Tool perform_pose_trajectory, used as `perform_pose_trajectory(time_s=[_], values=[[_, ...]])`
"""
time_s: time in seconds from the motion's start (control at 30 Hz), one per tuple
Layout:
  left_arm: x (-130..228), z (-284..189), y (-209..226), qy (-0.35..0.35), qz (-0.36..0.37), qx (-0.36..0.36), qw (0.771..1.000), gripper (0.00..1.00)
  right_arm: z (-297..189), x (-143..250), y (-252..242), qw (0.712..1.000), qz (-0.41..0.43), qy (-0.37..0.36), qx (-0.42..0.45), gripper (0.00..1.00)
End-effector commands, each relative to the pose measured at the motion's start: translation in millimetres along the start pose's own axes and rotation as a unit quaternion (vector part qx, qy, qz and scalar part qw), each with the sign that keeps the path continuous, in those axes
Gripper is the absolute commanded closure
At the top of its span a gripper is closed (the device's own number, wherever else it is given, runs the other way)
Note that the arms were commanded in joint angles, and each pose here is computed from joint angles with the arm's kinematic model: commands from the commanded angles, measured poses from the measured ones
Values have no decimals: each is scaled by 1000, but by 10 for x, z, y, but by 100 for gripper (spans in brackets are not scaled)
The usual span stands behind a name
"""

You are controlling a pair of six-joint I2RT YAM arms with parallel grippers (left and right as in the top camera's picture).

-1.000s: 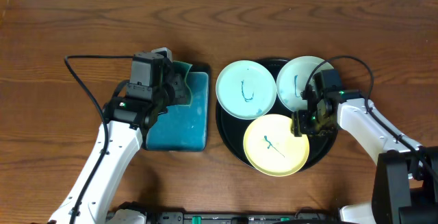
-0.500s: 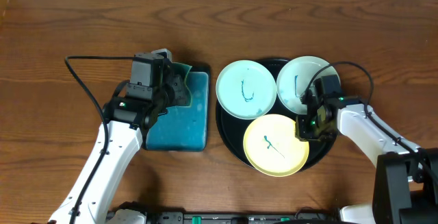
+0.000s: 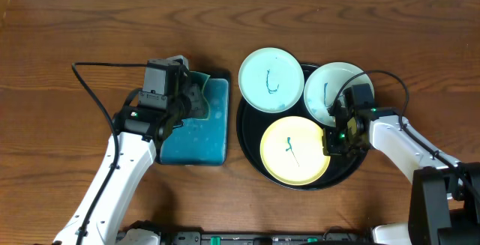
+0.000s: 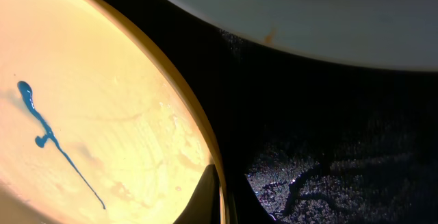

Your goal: Clean dirty plates on tray and stack at the side

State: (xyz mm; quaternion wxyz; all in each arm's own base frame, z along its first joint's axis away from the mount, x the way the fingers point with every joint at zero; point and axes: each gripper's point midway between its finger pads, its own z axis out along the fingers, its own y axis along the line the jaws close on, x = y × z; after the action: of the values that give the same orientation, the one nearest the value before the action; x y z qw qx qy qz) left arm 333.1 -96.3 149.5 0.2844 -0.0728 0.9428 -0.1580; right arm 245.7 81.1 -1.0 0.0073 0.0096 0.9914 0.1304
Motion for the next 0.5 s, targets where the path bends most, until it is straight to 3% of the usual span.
perform_pose_trajectory(time_s=[0.0,0.47], values=[[26,-17,8,4,-9,3,1000,92,117,133,-45,1000,4,24,12,99],[-51,-18,-15,-12,-2,6,1000,93,117,132,-45,1000,3,23,12,99]])
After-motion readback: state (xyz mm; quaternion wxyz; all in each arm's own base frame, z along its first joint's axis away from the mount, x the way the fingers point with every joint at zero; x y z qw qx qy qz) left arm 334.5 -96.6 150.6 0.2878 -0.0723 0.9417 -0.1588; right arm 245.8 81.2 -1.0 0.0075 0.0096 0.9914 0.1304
